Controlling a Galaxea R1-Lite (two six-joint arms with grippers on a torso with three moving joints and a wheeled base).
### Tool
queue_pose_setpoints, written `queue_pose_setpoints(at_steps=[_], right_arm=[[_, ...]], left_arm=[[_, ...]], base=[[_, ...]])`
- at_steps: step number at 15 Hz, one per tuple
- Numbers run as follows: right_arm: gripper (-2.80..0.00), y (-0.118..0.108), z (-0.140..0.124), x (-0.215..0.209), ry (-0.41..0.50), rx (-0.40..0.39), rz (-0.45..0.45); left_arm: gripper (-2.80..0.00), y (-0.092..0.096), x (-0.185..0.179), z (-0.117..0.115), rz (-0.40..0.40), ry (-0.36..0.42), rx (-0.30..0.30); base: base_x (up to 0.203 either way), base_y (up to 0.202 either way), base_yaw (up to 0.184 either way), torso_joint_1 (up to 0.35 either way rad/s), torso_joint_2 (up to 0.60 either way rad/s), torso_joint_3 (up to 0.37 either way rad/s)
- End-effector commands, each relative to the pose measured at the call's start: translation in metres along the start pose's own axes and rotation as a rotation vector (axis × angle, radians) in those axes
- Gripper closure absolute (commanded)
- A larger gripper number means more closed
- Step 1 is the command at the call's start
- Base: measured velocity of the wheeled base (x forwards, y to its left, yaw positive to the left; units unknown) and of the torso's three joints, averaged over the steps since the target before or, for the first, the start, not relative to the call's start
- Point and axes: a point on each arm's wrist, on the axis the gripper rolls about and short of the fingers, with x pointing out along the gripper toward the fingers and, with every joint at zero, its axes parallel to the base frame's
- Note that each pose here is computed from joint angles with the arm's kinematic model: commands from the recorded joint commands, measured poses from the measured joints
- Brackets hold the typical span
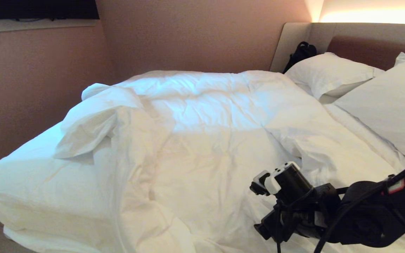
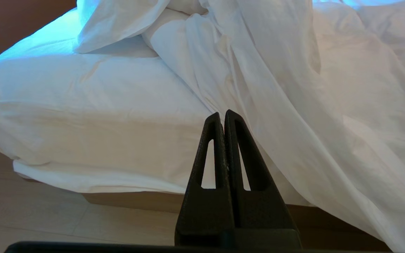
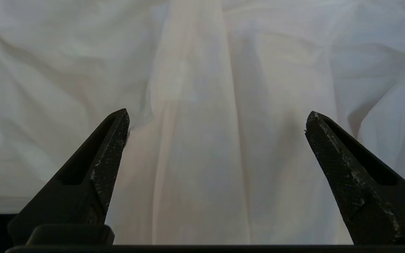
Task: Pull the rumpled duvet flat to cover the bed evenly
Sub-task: Flatten the corners of the folded blanket
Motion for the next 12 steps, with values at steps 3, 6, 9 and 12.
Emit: queue_pose_setpoints(at_steps=[3,6,9,12], right_arm=[[-2.80,0.004,0.000,0.015,-0.005,0.001,-0.050],[-2.80,0.005,-0.001,0.020,-0.004,0.001,-0.076],[-2.80,0.006,-0.001,0.020,-0.005,0.000,-0.075],[-2.80,0.006,-0.001,0.021,-0.003,-0.001,-0.075]], left_arm=[[0.00,0.000,0.000,0.000,0.001,0.000,0.002],[0.00,0.000,0.000,0.000,-0.001,0.000,0.000],[0.00,0.000,0.000,0.000,0.001,0.000,0.000],[0.00,0.000,0.000,0.000,0.001,0.000,0.000]], base=[[0.000,0.000,0.000,0.000,0.00,0.000],[0.000,0.000,0.000,0.000,0.00,0.000],[0.000,0.000,0.000,0.000,0.00,0.000],[0.000,0.000,0.000,0.000,0.00,0.000]])
